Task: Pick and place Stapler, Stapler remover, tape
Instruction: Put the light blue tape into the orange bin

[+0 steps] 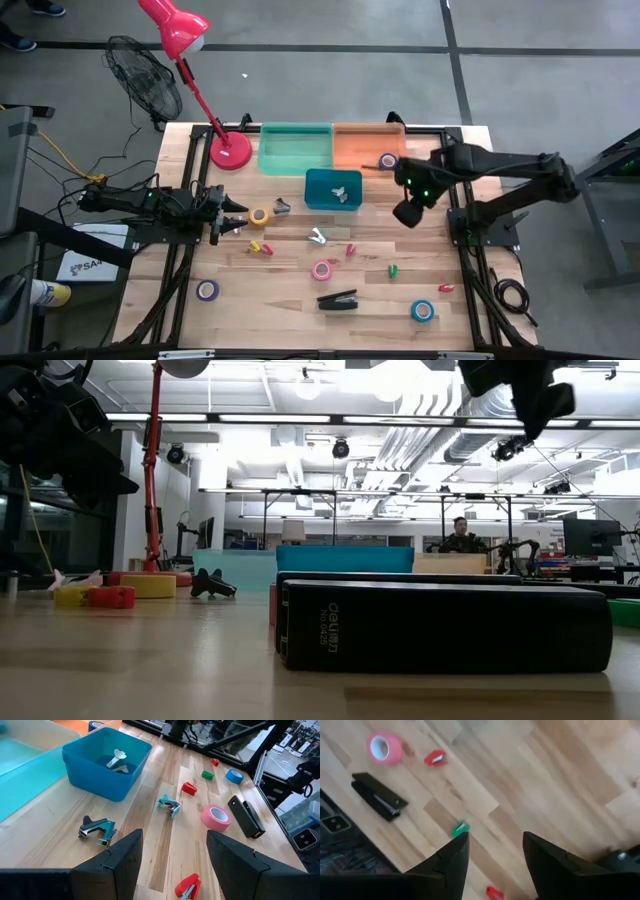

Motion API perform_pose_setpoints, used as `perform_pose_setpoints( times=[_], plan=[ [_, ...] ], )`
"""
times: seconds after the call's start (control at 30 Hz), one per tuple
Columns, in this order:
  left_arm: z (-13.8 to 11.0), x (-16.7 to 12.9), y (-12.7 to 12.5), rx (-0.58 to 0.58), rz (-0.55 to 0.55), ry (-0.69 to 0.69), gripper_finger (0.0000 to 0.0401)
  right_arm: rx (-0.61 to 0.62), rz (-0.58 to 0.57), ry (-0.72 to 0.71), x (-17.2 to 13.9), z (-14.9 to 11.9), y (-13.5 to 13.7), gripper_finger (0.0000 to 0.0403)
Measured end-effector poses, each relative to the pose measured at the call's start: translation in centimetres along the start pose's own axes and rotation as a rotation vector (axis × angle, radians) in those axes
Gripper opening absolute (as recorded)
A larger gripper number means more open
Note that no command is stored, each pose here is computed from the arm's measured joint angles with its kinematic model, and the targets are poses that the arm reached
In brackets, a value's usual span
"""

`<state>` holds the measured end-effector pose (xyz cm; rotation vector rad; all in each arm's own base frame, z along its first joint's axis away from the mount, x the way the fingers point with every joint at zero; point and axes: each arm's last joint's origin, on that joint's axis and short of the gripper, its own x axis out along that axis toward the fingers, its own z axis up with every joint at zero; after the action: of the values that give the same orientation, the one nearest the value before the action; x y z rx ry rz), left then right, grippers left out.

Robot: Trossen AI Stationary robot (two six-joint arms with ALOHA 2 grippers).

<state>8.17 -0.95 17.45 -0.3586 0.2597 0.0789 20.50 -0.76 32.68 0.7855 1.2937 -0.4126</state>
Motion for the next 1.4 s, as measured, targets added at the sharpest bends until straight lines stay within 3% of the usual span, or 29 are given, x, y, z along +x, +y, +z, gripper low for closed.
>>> perform_pose_setpoints(
  times=[0.53, 0.7, 1.03, 1.2, 1.4],
  plan=[
    [0.0, 0.0, 0.0, 0.0, 0.0, 0.0, 0.0217, -0.161, -0.078, -0.051, 0.9, -6.0, 4.3, 0.0177],
    [0.0, 0.0, 0.0, 0.0, 0.0, 0.0, 0.0217, -0.251, -0.073, -0.027, 1.2, -7.8, 5.2, 0.0177],
    [0.0, 0.0, 0.0, 0.0, 0.0, 0.0, 0.0217, -0.318, -0.145, 0.048, 3.7, -10.9, 7.6, 0.0177],
    [0.0, 0.0, 0.0, 0.0, 0.0, 0.0, 0.0217, -0.202, -0.209, 0.062, 5.4, -12.2, 8.6, 0.0176],
    [0.0, 0.0, 0.0, 0.0, 0.0, 0.0, 0.0217, 0.096, -0.283, 0.035, 7.2, -13.2, 9.4, 0.0176]
  ],
)
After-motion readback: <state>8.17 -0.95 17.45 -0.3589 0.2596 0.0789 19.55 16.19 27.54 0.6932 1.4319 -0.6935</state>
